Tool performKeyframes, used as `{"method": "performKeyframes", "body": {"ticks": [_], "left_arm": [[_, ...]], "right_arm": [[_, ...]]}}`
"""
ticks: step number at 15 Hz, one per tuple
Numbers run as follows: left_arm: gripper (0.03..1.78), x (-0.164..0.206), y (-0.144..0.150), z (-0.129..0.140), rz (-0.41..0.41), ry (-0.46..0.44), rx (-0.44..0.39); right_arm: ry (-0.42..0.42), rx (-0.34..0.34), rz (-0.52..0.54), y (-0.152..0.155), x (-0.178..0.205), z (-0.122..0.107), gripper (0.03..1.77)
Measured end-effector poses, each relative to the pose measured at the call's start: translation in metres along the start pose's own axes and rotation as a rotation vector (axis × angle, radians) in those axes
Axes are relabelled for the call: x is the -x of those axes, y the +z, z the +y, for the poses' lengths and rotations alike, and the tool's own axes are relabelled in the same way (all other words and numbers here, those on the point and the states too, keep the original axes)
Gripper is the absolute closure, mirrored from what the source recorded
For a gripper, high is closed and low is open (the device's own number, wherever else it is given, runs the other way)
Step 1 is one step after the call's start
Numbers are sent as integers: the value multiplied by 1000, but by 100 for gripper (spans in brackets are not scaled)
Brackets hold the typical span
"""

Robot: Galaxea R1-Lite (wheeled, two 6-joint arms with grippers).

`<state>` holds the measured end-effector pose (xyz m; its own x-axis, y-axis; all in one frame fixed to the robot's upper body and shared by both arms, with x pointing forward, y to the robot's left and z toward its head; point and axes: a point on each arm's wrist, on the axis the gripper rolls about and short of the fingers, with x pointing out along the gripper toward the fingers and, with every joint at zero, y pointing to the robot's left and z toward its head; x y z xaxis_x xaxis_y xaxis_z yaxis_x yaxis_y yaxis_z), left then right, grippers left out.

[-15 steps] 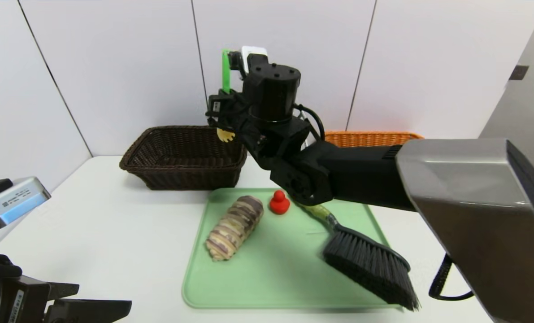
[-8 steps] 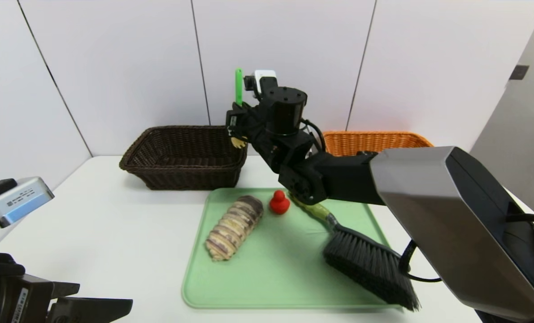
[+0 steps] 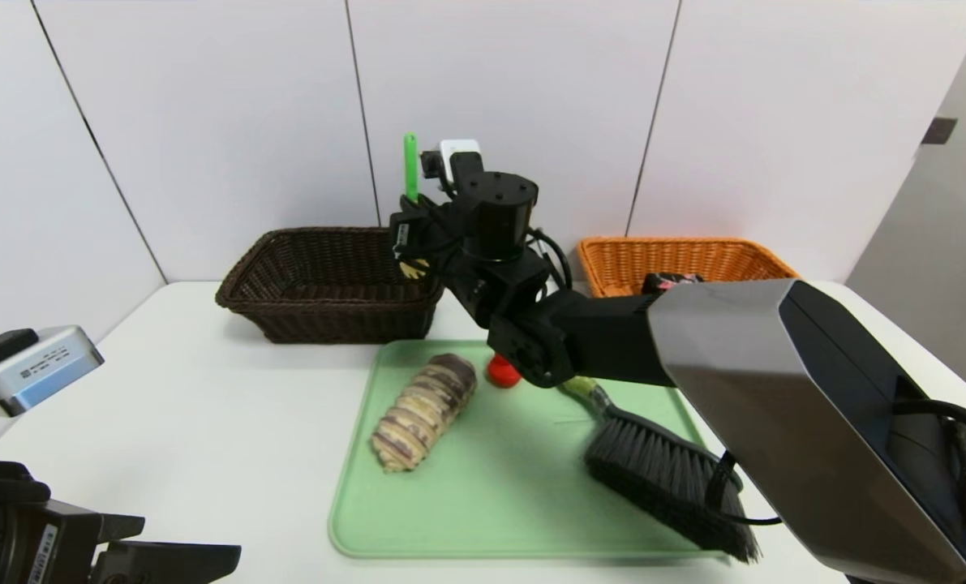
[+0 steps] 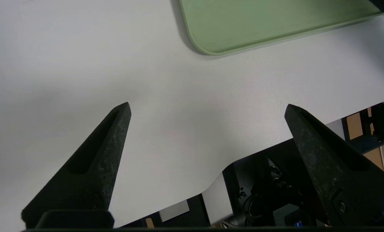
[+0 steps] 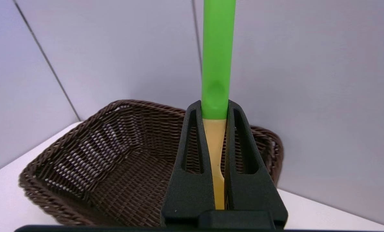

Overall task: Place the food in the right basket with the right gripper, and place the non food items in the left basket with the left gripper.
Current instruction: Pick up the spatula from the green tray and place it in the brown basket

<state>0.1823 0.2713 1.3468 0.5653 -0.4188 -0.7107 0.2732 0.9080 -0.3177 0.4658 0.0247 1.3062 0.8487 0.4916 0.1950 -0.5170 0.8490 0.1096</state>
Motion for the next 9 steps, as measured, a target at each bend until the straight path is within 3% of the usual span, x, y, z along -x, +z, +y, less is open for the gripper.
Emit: {"method": "performKeyframes", "body": {"ticks": [4,6,9], "left_arm": [[12,0,0,0,0,-3,-13],[12,0,0,0,-1,-3,-18],[12,0,0,0,-1,-4,-18]], "right_arm": [[7,17,10,-4,0,3,160],[14,24,18,-8,0,6,126],[12,26,25,-11,0,6,88]]}}
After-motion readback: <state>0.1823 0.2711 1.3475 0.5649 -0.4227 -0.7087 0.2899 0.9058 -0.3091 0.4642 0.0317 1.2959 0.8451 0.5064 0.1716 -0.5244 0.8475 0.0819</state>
